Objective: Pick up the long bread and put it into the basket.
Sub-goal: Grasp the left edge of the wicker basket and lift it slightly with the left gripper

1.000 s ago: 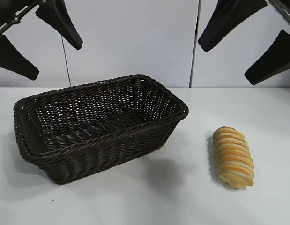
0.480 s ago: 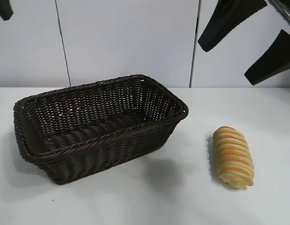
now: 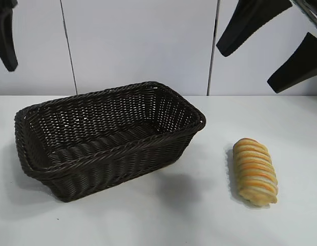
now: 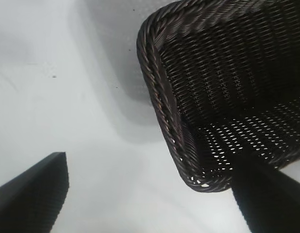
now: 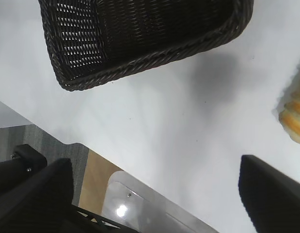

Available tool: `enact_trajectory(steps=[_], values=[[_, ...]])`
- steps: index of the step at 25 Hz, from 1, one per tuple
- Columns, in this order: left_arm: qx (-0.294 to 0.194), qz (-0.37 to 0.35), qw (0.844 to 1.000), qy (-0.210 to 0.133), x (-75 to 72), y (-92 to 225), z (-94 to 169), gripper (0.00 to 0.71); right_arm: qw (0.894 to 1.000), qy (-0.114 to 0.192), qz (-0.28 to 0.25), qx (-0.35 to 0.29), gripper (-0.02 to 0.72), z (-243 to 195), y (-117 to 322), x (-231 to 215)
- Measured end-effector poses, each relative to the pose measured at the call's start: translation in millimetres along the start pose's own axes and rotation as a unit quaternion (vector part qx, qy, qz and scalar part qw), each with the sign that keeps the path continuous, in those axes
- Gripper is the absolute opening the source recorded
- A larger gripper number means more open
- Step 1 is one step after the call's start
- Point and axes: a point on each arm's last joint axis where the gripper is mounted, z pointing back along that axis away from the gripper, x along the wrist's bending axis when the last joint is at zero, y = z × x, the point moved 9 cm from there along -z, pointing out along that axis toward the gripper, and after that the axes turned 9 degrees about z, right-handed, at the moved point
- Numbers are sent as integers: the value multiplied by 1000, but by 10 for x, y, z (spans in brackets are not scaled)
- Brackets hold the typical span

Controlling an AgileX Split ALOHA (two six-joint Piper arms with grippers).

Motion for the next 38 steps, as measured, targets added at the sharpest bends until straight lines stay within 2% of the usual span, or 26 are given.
enact_trajectory(steps=[6,15,20,26,31,38], values=[[36,5,999,-22,51,6,-317,654,1000,0,0,0,639,0,0,0],[66,8,997,-40,122,57,-626,654,1000,0,0,0,639,0,-1,2],[59,22,998,-16,39,6,-791,654,1000,0,0,0,639,0,-1,2],[37,45,998,15,-57,-91,-813,654,1000,0,0,0,639,0,-1,2],[35,61,997,14,20,-102,-850,654,1000,0,0,-1,639,0,-2,1],[47,91,995,17,111,37,-1095,654,1000,2,0,-5,639,0,-18,-7]])
